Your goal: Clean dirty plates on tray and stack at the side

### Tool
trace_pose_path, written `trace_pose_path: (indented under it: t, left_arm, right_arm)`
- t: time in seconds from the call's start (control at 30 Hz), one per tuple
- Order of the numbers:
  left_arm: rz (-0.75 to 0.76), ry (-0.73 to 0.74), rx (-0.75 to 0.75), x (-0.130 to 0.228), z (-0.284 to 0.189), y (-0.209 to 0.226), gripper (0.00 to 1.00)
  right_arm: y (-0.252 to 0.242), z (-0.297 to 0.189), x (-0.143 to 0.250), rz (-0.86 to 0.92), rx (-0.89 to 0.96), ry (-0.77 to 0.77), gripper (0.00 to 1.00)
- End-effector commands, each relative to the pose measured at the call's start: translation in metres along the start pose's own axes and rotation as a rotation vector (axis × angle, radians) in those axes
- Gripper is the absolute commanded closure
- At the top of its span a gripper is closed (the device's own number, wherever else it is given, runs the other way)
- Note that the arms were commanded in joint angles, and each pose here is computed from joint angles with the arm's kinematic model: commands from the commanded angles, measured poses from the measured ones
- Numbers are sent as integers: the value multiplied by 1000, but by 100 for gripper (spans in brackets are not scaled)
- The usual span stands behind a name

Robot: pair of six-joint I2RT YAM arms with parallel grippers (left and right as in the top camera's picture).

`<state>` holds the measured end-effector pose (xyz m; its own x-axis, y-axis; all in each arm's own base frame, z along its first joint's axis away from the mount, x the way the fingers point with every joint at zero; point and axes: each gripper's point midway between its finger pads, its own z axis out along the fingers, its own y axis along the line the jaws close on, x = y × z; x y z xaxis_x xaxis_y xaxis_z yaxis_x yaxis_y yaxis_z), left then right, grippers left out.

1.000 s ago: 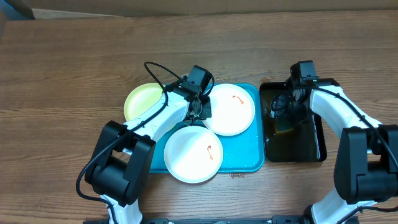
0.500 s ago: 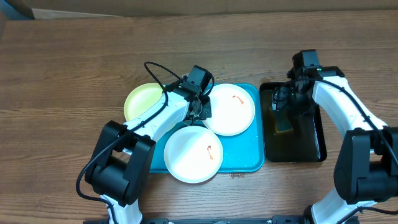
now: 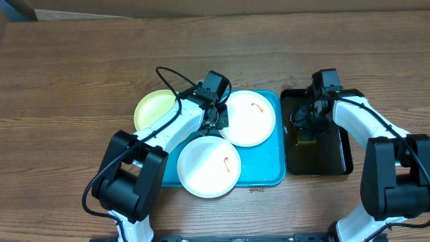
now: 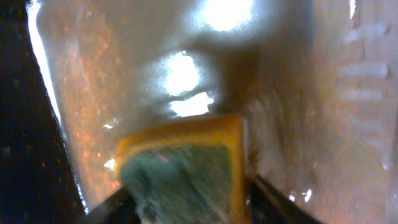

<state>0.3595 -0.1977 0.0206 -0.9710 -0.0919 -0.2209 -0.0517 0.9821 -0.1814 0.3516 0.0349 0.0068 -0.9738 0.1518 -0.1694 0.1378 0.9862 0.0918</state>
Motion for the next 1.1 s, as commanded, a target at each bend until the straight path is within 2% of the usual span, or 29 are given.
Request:
trace_pose_path:
  t: [0.0, 0.17, 0.2, 0.23, 0.27, 0.37, 0.4, 0.43, 0.47, 0.73, 0.8, 0.87, 0.9, 0.97, 1.0, 1.03, 1.07]
  left_arm:
    - [25, -14, -2, -5, -2, -3, 81]
    - [25, -14, -2, -5, -2, -3, 80]
    - [25, -14, -2, -5, -2, -3, 80]
    - [25, -14, -2, -5, -2, -3, 80]
    - [25, -14, -2, -5, -2, -3, 80]
    - [25, -14, -2, -5, -2, -3, 80]
    - [25, -14, -2, -5, -2, -3, 80]
    - [25, -14, -2, -5, -2, -3, 80]
    - [25, -14, -2, -5, -2, -3, 80]
    - [25, -14, -2, -5, -2, -3, 79]
    - [25, -14, -3, -5, -2, -3, 79]
    - [25, -14, -2, -5, -2, -3, 79]
    - [25, -14, -2, -5, -2, -3, 79]
    - [25, -14, -2, -5, -2, -3, 79]
    - [25, -15, -2, -5, -2, -3, 79]
    - [25, -14, -2, -5, -2, -3, 79]
    - [25, -14, -2, -5, -2, -3, 79]
  right_arm:
    - [-19, 1, -2, 43, 90, -20, 49]
    - [-25, 1, -2, 63, 98, -16, 48]
    - [-25, 1, -2, 63, 98, -16, 51]
    - [-25, 1, -2, 62, 98, -16, 77]
    - [-25, 1, -2, 62, 98, -16, 96]
    - [-24, 1, -3, 62, 97, -22, 96]
    - [-24, 1, -4, 63, 96, -24, 66]
    - [-24, 1, -5, 62, 96, -27, 44]
    - [-24, 1, -5, 62, 96, -29, 38]
    - [-21, 0, -21, 62, 80, -95, 38]
    - [-21, 0, -22, 62, 80, -96, 47]
    - [-21, 0, -21, 62, 80, -95, 93]
    - [-21, 1, -21, 62, 80, -94, 96]
    - [-21, 1, -21, 62, 80, -94, 96]
    - [-21, 1, -21, 62, 80, -95, 92]
    - [-21, 1, -22, 62, 79, -97, 47]
    - [-21, 1, -22, 62, 78, -101, 26]
